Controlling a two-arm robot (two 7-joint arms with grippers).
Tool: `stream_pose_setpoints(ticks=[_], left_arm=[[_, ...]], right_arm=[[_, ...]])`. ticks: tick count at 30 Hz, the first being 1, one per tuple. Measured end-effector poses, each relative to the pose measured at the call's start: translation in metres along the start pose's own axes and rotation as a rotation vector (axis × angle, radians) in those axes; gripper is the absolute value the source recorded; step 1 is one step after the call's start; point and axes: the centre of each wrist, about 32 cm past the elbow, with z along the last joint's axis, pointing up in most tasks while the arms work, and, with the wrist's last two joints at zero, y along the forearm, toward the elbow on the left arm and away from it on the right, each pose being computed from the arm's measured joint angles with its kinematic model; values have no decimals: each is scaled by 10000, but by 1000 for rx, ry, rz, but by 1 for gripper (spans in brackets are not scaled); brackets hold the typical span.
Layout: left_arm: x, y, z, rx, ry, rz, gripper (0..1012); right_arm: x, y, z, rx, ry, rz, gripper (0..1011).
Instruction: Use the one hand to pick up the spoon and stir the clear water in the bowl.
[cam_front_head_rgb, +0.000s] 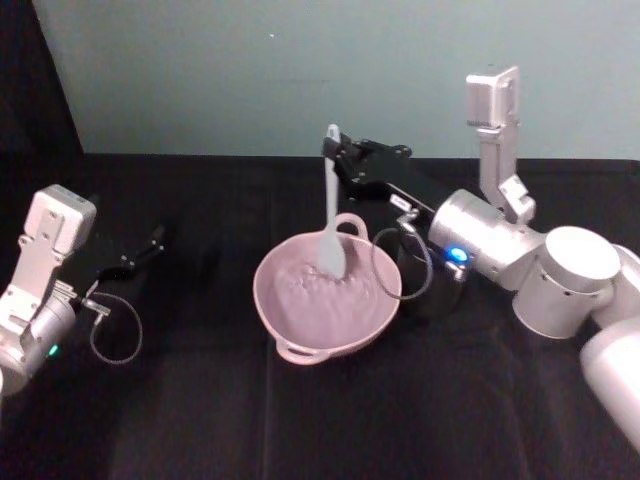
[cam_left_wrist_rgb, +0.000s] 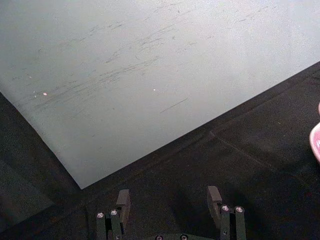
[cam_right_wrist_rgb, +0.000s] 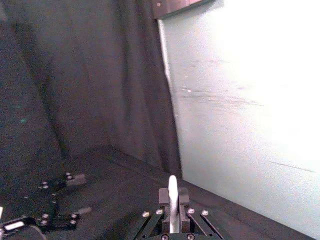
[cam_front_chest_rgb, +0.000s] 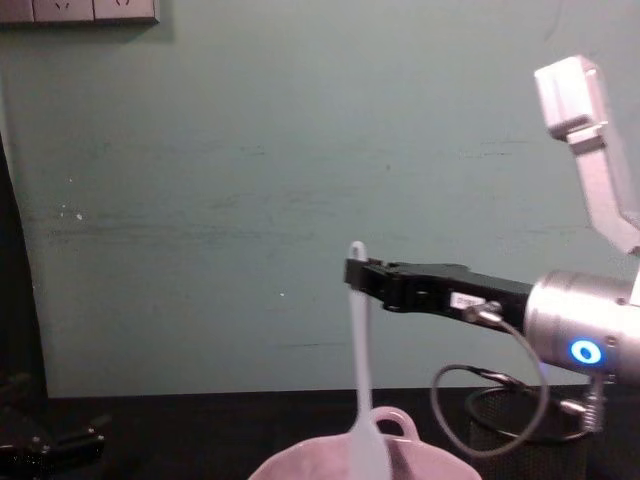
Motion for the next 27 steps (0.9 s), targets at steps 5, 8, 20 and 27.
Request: stream_pose_setpoints(ticks=[5,8,20,27], left_arm=[[0,0,0,0,0,0,1011],[0,0,0,0,0,0,1011],[0,0,0,0,0,0,1011],[0,0,0,0,0,0,1011]], right_arm=[[26,-191,26,-4,-7,-34,110],[0,-274,46,-5,-11,-36,111],[-231,-383,21,-23,15,43,110],[-325,-184,-20,-15,39,102,111]])
